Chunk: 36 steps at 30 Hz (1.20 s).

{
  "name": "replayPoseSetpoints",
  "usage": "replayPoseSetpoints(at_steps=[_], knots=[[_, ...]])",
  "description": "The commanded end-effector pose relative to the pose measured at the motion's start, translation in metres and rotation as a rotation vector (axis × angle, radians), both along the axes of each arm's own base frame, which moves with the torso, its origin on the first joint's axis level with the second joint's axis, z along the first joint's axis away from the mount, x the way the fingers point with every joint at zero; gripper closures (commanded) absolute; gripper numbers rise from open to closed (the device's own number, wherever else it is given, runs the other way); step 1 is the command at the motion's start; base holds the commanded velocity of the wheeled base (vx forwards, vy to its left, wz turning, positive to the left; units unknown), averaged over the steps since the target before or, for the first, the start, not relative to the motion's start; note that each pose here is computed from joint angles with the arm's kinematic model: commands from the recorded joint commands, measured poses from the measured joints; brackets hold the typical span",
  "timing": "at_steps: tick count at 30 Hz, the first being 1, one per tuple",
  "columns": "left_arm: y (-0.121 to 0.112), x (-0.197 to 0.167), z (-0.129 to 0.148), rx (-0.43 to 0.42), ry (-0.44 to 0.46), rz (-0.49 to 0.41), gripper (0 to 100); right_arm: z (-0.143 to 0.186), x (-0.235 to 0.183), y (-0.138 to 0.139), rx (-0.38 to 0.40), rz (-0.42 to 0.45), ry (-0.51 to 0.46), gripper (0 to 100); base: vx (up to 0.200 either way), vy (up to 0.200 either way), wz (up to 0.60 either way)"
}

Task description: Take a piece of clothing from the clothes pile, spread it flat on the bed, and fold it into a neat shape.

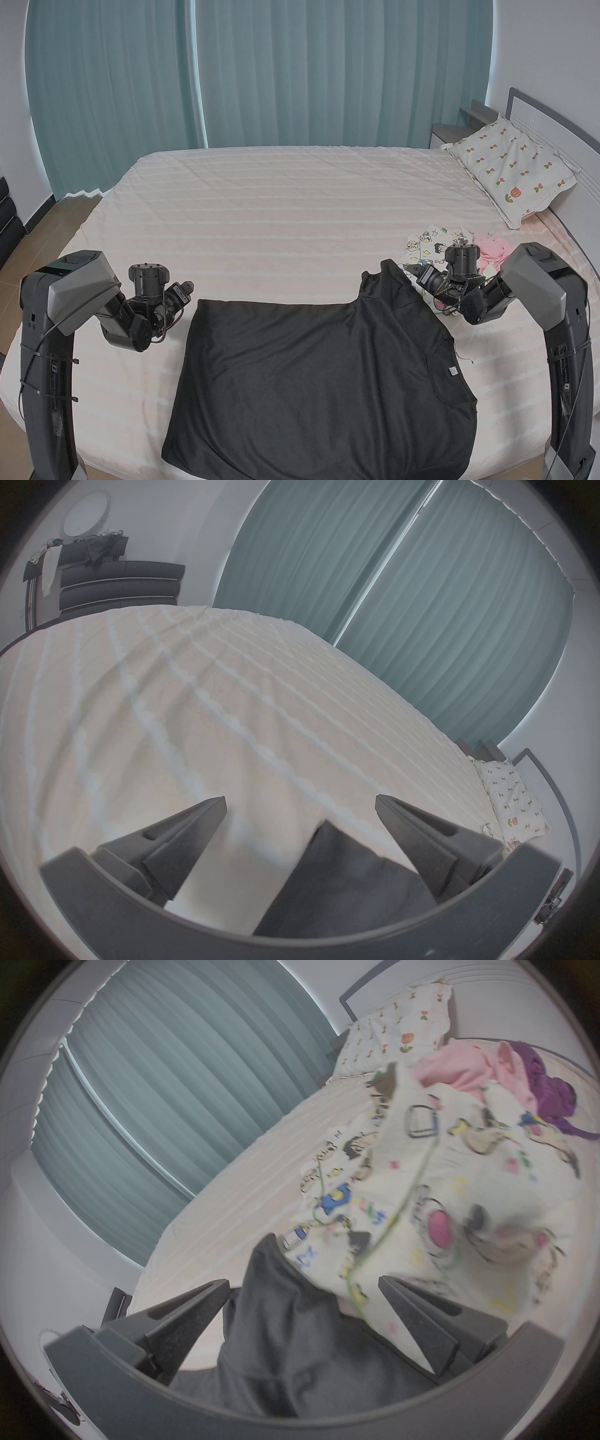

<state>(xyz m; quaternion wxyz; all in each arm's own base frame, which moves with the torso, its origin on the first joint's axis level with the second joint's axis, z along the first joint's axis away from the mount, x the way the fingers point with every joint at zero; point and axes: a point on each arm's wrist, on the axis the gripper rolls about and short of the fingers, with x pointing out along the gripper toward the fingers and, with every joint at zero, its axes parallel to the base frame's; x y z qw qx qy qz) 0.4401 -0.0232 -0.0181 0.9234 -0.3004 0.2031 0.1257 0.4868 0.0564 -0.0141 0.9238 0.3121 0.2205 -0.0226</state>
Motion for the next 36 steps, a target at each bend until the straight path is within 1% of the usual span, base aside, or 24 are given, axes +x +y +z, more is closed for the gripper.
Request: replayPoseSetpoints(at_steps=[1,3,4,5,7,8,9,14,16,18,20,25,27,32,34,36], knots=[[-0.004,-0.084,0.057,-0.062,0.029,-0.077,0,0.057,-0.079,-0.014,0.004,-0.028,0.038,0,0.000,0.000,0.00],[-0.009,-0.108,0.058,-0.095,0.053,-0.104,0,0.062,-0.107,-0.017,0.025,-0.041,0.081,0,0.000,0.000,0.00],[-0.009,-0.111,0.059,-0.100,0.053,-0.106,0,0.062,-0.111,-0.017,0.029,-0.042,0.089,0,0.000,0.000,0.00],[-0.014,-0.130,0.059,-0.127,0.072,-0.116,0,0.064,-0.132,-0.019,0.056,-0.056,0.121,0,0.000,0.000,0.00],[-0.019,-0.152,0.057,-0.162,0.095,-0.128,0,0.067,-0.157,-0.021,0.094,-0.077,0.142,0,0.000,0.000,0.00],[-0.020,-0.154,0.056,-0.164,0.097,-0.128,0,0.067,-0.158,-0.021,0.098,-0.080,0.144,0,0.000,0.000,0.00],[-0.021,-0.170,0.052,-0.186,0.119,-0.125,0,0.063,-0.178,-0.023,0.130,-0.098,0.172,0,-0.200,0.000,0.00],[-0.028,-0.206,0.042,-0.210,0.177,-0.149,0,0.049,-0.218,-0.028,0.179,-0.135,0.197,0,-0.200,0.000,0.00],[-0.030,-0.216,0.038,-0.211,0.203,-0.161,0,0.046,-0.223,-0.028,0.186,-0.138,0.201,0,-0.200,0.000,0.00],[-0.032,-0.223,0.035,-0.210,0.231,-0.168,0,0.038,-0.239,-0.030,0.223,-0.147,0.211,0,-0.200,0.000,0.00],[-0.032,-0.228,0.032,-0.206,0.254,-0.172,0,0.030,-0.246,-0.030,0.240,-0.152,0.235,0,-0.200,0.000,0.00],[-0.035,-0.240,0.025,-0.199,0.315,-0.190,0,0.017,-0.249,-0.030,0.244,-0.147,0.240,0,-0.200,0.000,0.00],[-0.036,-0.241,0.020,-0.196,0.341,-0.188,0,0.010,-0.250,-0.029,0.243,-0.144,0.252,0,-0.200,0.000,0.00],[-0.036,-0.239,0.005,-0.180,0.397,-0.173,0,0.002,-0.252,-0.028,0.250,-0.146,0.249,0,-0.200,0.000,0.00],[-0.037,-0.237,0.000,-0.174,0.402,-0.170,0,0.001,-0.253,-0.028,0.252,-0.143,0.243,0,0.000,0.000,0.00],[-0.038,-0.232,-0.005,-0.173,0.384,-0.164,0,0.001,-0.253,-0.026,0.255,-0.134,0.226,0,0.000,0.000,0.00]])
